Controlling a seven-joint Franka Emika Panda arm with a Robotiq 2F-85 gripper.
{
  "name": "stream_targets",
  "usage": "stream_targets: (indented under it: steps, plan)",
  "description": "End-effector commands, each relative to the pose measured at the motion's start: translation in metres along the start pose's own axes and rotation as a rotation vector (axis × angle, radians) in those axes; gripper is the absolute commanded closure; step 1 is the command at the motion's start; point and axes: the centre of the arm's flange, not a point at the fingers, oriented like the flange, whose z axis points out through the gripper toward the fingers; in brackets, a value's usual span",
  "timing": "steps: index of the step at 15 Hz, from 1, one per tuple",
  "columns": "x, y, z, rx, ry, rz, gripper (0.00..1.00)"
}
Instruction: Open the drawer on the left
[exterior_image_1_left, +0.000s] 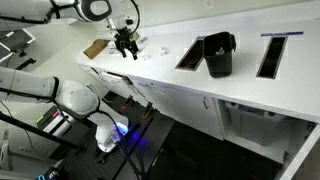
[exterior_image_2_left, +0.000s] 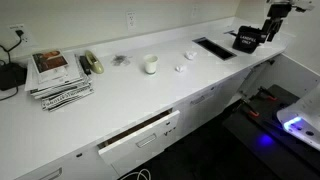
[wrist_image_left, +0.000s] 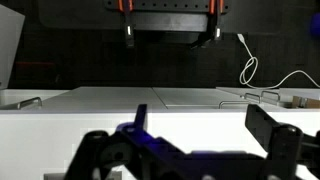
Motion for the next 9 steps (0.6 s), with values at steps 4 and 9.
stream_targets:
  steps: [4,9]
  plan:
    - [0.0,0.0,0.0,0.0,0.0,0.0,0.0]
    - [0.007,-0.028,0.001,-0.07,0.018,-0.05,0.0]
